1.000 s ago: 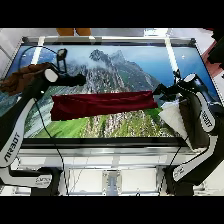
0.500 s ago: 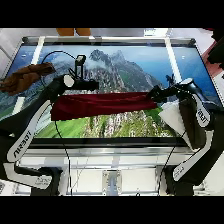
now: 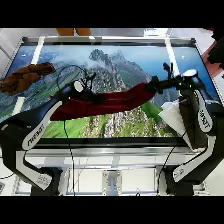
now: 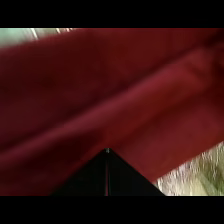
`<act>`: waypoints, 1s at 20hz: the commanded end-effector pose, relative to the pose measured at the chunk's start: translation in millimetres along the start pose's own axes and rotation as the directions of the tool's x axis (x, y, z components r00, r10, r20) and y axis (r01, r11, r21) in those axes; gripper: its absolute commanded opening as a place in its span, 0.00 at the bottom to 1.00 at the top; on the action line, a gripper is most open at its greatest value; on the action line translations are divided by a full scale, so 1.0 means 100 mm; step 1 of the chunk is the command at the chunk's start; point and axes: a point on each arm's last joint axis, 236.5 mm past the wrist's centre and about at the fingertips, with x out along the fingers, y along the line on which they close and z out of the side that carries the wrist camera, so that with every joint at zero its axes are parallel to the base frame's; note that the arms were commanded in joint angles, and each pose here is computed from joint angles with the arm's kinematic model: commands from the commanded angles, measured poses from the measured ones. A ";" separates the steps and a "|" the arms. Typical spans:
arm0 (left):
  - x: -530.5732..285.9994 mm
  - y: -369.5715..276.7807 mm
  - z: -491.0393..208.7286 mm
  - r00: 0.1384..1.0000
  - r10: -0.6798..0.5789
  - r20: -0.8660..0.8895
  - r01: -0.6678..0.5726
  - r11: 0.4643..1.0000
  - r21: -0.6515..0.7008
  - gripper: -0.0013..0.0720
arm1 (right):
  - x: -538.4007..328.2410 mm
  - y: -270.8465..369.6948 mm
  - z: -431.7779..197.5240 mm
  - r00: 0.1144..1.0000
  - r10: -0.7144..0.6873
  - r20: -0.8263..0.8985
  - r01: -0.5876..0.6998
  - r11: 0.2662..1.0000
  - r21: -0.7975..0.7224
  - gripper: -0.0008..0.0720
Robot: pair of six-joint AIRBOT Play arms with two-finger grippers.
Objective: Fold the shirts.
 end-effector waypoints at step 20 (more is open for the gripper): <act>-3.56 2.34 0.34 0.703 0.693 0.159 -0.618 0.706 -0.346 0.03 | 2.89 3.10 -1.08 0.940 0.334 0.062 -0.307 0.914 -0.266 0.06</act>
